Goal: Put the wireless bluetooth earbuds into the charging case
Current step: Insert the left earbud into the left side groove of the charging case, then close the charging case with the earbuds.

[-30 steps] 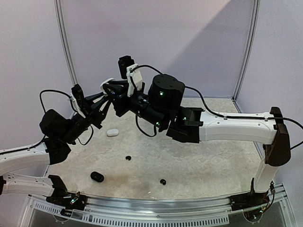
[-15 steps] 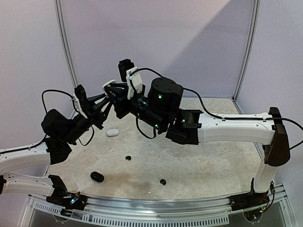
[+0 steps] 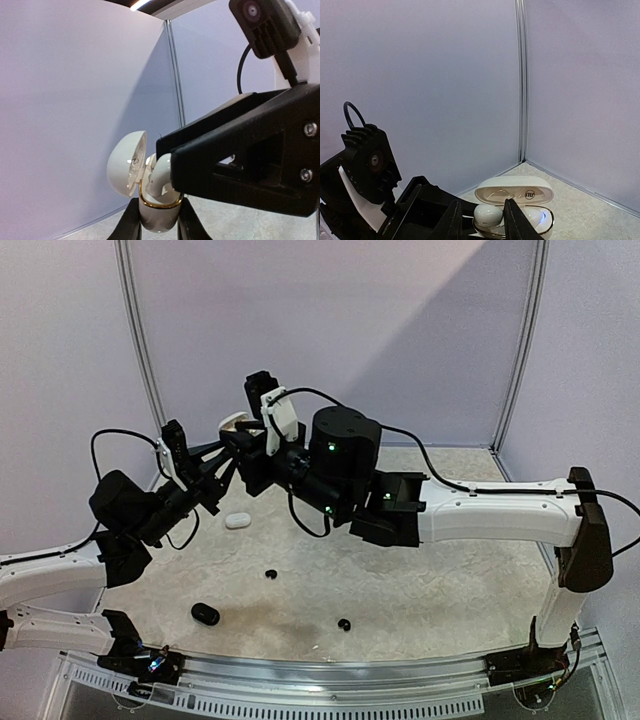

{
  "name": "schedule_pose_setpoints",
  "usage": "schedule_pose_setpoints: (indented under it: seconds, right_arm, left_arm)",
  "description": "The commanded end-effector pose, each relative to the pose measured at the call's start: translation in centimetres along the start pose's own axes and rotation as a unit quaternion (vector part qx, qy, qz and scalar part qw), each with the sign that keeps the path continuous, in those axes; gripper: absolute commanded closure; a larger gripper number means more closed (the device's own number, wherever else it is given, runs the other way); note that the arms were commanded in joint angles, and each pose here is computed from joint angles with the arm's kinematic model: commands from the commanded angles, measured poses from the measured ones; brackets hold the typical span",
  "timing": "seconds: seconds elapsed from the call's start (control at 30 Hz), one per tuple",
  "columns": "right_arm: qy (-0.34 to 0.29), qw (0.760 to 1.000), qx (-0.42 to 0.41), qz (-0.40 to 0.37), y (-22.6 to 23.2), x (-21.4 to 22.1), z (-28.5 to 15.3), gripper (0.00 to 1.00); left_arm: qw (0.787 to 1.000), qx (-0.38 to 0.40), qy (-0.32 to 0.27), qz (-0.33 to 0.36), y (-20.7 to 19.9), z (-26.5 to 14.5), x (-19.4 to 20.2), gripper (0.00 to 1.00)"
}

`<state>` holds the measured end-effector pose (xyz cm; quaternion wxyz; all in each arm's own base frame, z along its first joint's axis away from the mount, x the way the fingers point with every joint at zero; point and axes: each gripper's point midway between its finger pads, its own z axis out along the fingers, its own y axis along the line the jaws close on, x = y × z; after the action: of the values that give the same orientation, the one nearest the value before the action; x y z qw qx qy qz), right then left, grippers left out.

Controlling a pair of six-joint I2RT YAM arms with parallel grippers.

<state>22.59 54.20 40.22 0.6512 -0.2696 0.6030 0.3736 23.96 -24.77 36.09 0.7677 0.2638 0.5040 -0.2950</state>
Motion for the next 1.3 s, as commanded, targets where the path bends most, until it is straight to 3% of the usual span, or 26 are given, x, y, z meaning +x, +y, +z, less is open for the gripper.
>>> schedule_pose_setpoints:
  seconds: [0.0,0.3,0.43,0.77,0.83,0.93,1.07,1.27]
  right_arm:
    - [0.047,0.998,0.027,-0.028,-0.9,2.4,0.3,0.71]
    - [0.056,0.997,0.030,-0.042,-1.0,1.2,0.2,0.54]
    - [0.042,0.998,0.000,-0.037,0.0,-1.2,-0.3,0.47]
    - [0.035,0.999,-0.015,-0.031,0.0,-6.8,-2.9,0.39]
    - [0.046,0.999,-0.020,-0.018,-0.2,-8.2,-3.9,0.37]
    - [0.073,0.997,-0.009,0.013,-1.6,-8.6,-5.0,0.36]
    - [0.129,0.989,0.048,0.058,-4.7,-6.0,-5.5,0.36]
    - [0.198,0.975,0.076,0.062,-5.0,-0.7,-3.3,0.38]
  left_arm:
    - [0.999,0.019,-0.036,-0.015,-0.9,-0.1,-2.0,1.00]
    - [0.998,0.012,-0.015,-0.060,-0.6,-0.2,-1.1,1.00]
    - [0.997,0.007,0.002,-0.079,-0.5,-0.3,-0.3,1.00]
    - [0.997,0.010,0.027,-0.067,-0.7,-0.4,0.7,1.00]
    - [0.998,0.028,0.041,-0.026,-1.3,-0.6,1.3,1.00]
    - [0.989,0.085,0.059,0.105,-3.0,-1.1,2.2,1.00]
    - [0.953,0.120,0.076,0.268,-3.5,-1.4,3.4,1.00]
    - [0.902,0.135,0.059,0.406,-3.6,-0.8,3.4,1.00]
